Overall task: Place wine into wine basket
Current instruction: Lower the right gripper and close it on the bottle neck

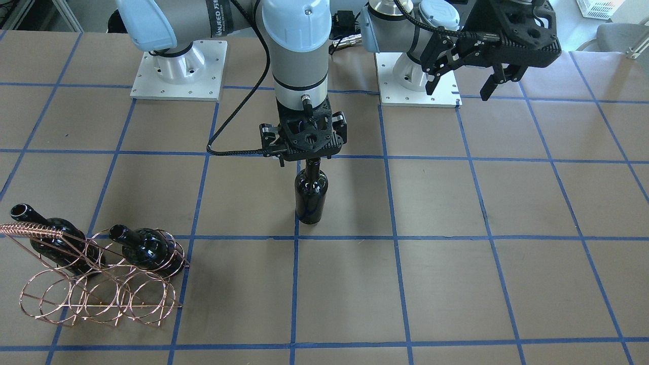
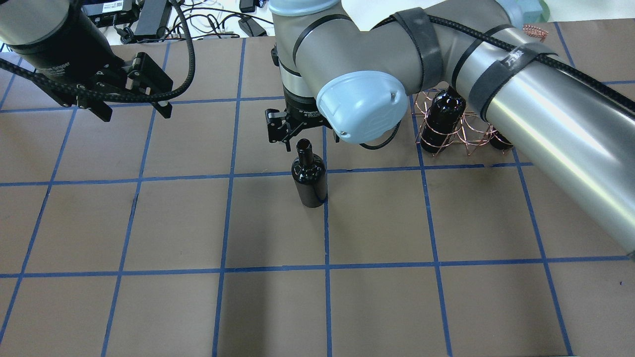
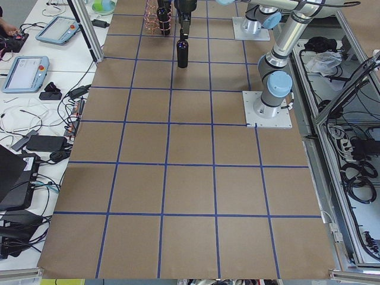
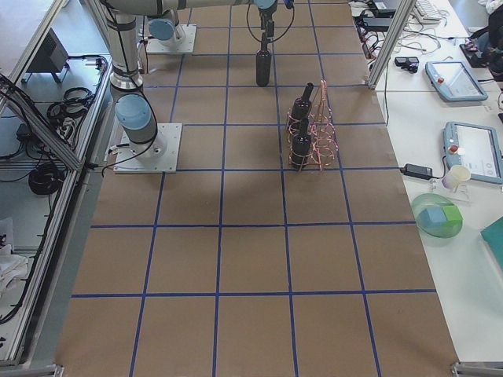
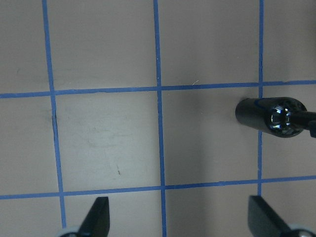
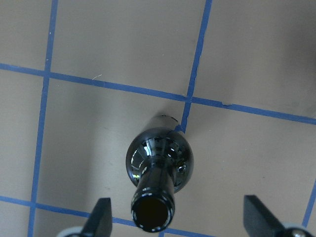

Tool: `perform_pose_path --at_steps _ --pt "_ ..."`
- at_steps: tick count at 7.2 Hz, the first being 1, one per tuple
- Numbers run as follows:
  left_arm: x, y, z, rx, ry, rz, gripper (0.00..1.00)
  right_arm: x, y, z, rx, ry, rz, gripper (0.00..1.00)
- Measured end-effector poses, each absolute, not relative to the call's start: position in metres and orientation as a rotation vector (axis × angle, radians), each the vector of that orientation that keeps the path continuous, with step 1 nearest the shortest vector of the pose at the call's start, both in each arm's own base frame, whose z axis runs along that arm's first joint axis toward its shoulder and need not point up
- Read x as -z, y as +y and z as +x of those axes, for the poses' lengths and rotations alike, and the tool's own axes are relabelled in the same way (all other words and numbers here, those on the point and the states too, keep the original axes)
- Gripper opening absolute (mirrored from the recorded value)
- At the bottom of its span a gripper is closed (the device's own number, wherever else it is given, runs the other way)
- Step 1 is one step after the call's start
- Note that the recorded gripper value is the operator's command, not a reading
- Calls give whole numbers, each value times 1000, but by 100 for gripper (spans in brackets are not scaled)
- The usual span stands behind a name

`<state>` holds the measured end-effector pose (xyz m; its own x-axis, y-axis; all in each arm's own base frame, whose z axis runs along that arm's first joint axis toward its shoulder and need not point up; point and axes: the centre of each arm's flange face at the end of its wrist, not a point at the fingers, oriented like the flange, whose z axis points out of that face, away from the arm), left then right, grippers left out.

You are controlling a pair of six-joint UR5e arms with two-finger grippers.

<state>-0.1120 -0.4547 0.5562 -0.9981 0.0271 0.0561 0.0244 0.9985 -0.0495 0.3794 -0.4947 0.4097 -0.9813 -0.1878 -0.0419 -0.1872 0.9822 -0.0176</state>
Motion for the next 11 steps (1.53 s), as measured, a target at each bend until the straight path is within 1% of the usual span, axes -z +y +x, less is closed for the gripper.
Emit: perform_pose_path --at_steps 1,2,5,9,11 --pt "-552 -456 -111 -65 -3086 -39 100 -401 -500 382 25 3084 -294 91" --pt "-546 -459 -111 -49 -3085 -38 100 -391 -505 384 21 3085 -292 86" --pt "-540 -457 -109 -30 -3105 -35 100 -372 -506 385 -27 3096 -292 80" --pt "-527 -461 -106 14 -3129 -15 100 -371 -503 384 -33 3094 -287 80" --pt "-527 -459 -105 16 -3133 -14 100 -372 -503 385 -25 3085 -287 74"
